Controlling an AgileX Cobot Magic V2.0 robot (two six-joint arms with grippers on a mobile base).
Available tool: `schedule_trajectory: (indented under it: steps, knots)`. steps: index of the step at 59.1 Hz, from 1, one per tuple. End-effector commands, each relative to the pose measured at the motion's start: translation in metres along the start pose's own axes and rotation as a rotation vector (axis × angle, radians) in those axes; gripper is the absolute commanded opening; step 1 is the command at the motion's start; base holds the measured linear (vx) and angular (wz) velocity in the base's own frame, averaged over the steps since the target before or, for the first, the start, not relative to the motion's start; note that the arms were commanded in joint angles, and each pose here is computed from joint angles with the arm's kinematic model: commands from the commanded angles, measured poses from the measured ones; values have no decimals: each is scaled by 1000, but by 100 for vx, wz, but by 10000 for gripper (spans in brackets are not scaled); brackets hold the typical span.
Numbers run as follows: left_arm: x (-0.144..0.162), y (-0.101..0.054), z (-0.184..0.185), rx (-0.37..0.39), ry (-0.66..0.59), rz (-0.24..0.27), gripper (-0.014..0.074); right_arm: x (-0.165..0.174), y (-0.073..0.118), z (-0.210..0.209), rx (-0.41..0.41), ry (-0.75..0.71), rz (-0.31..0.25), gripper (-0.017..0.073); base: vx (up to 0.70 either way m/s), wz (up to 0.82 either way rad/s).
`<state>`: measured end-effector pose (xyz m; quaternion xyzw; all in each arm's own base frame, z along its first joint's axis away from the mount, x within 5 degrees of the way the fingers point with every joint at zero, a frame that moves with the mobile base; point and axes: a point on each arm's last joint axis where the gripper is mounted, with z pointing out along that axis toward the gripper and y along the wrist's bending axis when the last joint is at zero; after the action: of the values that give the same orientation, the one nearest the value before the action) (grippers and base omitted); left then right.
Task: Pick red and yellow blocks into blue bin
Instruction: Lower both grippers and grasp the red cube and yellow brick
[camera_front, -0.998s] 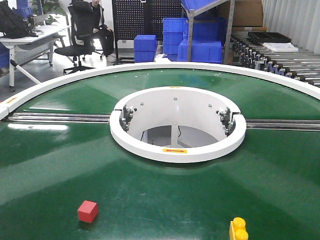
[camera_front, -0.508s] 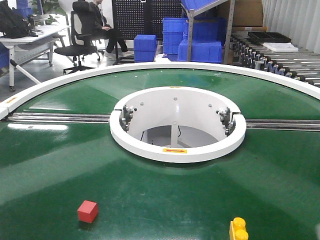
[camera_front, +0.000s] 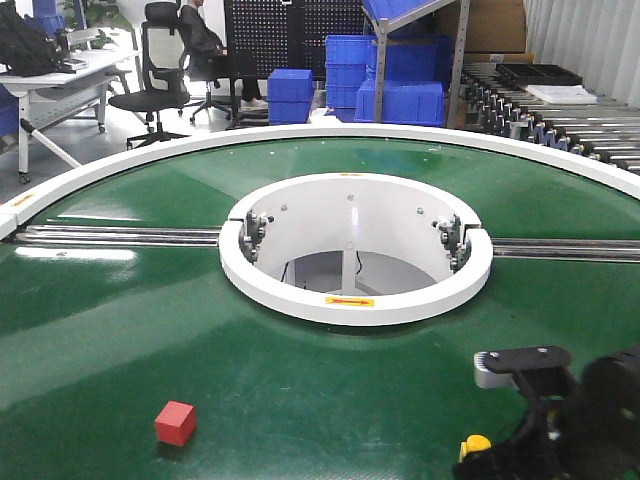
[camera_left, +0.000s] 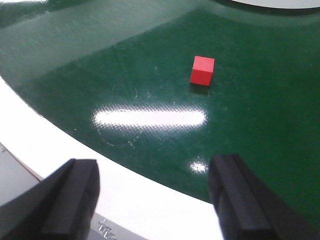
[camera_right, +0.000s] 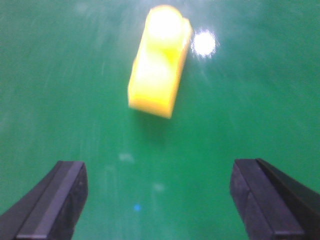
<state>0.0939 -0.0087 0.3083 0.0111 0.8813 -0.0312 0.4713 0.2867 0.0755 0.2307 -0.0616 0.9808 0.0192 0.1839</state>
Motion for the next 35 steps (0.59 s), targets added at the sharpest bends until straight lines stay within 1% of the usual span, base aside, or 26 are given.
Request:
schedule_trajectory:
  steps: [1, 10, 18, 23, 32, 35]
  knots:
    - [-15, -2, -4, 18, -98, 6, 532, -27, 3, 0, -6, -107, -5, 614, 0, 0]
    - [-15, -2, -4, 18, -98, 5, 529, -46, 7, 24, -18, -159, -10, 593, 0, 0]
    - [-15, -2, -4, 18, -98, 5, 529, -51, 9, 39, -27, -193, -12, 566, 0, 0]
    - [-15, -2, -4, 18, -98, 6, 529, -52, 9, 47, -26, -191, -14, 548, 0, 0]
    - [-15, -2, -4, 18, -98, 6, 529, -51, 8, 59, -2, -164, -47, 514, 0, 0]
    - [-15, -2, -4, 18, -98, 6, 529, -50, 7, 63, 2, -151, -44, 503, 0, 0]
